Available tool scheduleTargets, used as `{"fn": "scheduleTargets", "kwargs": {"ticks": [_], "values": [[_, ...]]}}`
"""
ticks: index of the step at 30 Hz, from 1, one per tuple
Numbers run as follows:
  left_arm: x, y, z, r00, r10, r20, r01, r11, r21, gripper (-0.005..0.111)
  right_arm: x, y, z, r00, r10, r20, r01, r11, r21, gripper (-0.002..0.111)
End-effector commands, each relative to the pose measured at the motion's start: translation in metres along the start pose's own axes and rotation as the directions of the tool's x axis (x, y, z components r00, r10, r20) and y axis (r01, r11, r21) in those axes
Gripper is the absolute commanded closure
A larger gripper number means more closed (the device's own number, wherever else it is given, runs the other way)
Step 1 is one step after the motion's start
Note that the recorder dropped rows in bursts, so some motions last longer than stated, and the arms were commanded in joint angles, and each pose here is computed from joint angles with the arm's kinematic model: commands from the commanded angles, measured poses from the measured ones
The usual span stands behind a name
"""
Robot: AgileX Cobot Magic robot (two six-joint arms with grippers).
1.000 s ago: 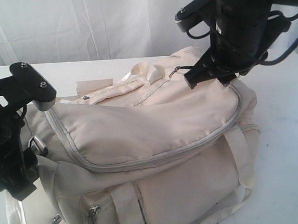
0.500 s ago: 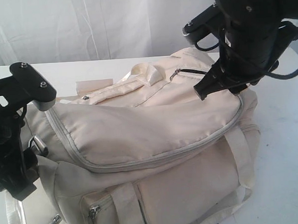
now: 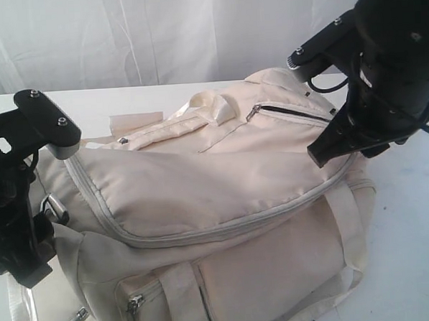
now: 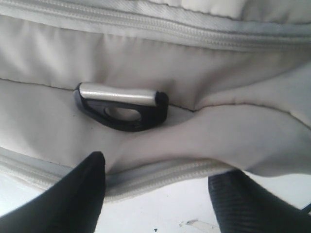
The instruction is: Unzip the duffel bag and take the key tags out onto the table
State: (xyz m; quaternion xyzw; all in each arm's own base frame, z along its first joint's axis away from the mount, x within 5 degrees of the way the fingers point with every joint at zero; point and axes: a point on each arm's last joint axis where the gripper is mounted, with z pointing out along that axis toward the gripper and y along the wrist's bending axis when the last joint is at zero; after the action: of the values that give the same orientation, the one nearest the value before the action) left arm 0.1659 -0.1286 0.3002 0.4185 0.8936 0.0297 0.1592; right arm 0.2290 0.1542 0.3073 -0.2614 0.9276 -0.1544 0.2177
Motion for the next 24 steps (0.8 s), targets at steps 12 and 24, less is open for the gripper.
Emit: {"fn": "scheduleTargets", "kwargs": {"ticks": [12,24], "values": [[0.002,-0.003,-0.003,1.000,-0.024,-0.013,0.025,0.999,0.035,0.042,0.042,-0.013,-0.012,0.996,0.090,-0.028,-0.090,0.996,0.004,0.108],[0.000,-0.002,-0.004,1.000,-0.022,0.007,0.022,0.999,0.034,0.042,0.044,0.005,0.011,0.987,0.140,0.073,-0.134,0.987,-0.087,0.108]]}}
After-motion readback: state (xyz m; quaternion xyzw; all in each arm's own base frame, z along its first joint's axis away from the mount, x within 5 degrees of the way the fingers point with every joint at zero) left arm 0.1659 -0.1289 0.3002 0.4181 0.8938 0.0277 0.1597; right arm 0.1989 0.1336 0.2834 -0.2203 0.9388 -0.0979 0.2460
